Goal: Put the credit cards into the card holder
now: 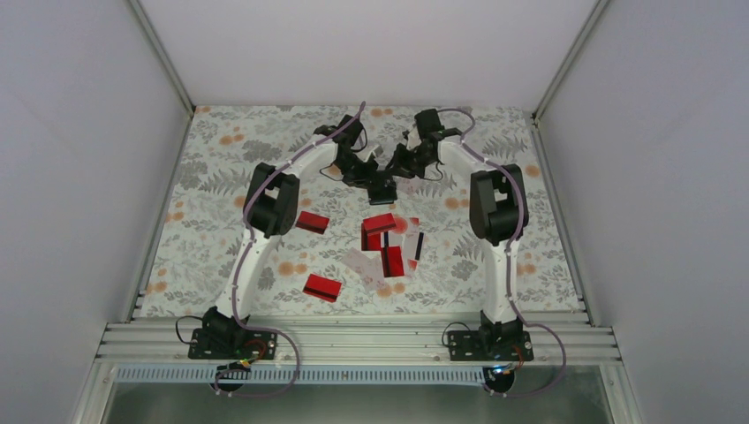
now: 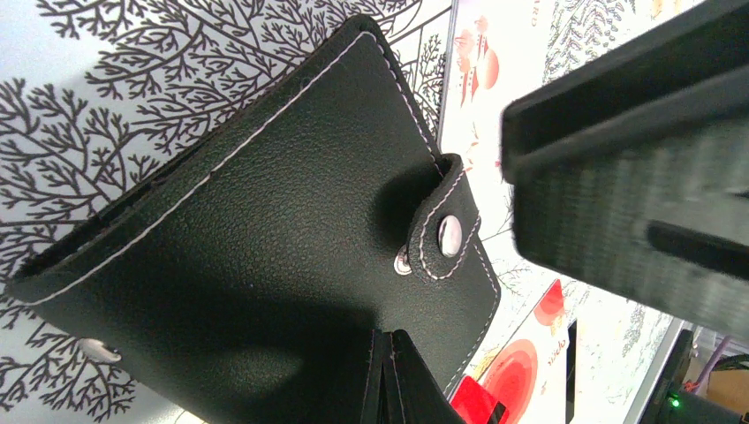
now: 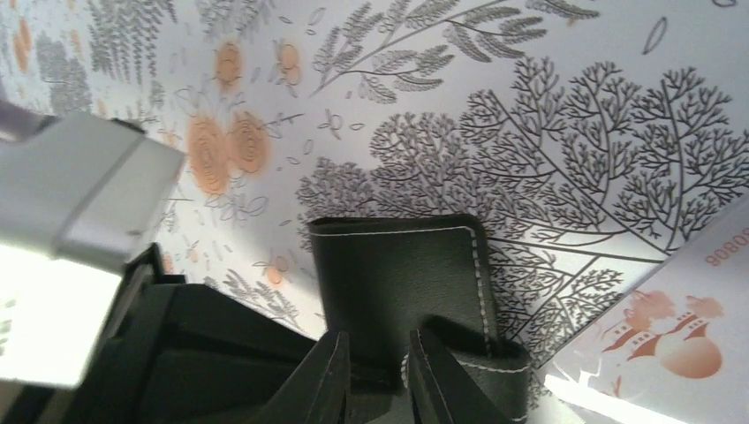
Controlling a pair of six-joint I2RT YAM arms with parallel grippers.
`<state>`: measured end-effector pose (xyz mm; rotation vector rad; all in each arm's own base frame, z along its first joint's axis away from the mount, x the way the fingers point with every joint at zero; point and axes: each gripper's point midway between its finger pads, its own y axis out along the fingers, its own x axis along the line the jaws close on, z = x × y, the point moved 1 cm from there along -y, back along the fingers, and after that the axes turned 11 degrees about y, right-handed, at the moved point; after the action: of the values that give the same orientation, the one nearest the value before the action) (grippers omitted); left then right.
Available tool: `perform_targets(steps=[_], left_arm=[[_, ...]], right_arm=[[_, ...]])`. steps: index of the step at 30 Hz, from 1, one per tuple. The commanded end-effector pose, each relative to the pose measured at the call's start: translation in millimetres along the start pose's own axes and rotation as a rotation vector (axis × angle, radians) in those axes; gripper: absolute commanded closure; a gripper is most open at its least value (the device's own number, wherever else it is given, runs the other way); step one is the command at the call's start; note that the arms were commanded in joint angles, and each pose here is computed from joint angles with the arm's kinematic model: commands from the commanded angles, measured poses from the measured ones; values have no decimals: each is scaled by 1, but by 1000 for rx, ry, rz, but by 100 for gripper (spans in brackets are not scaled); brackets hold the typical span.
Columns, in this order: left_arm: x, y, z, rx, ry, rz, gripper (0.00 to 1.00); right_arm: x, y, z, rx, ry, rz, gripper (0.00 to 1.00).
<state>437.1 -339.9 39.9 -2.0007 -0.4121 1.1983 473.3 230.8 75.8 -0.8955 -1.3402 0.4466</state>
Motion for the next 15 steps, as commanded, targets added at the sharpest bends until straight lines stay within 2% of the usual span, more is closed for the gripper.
perform_targets(steps=[1, 15], left_arm=[[20, 31, 16, 53, 2, -46, 98], [19, 33, 17, 56, 1, -35, 98]], right_arm=[[-16, 7, -3, -12, 17, 44, 82], [-31, 23, 16, 48, 61, 38, 82]])
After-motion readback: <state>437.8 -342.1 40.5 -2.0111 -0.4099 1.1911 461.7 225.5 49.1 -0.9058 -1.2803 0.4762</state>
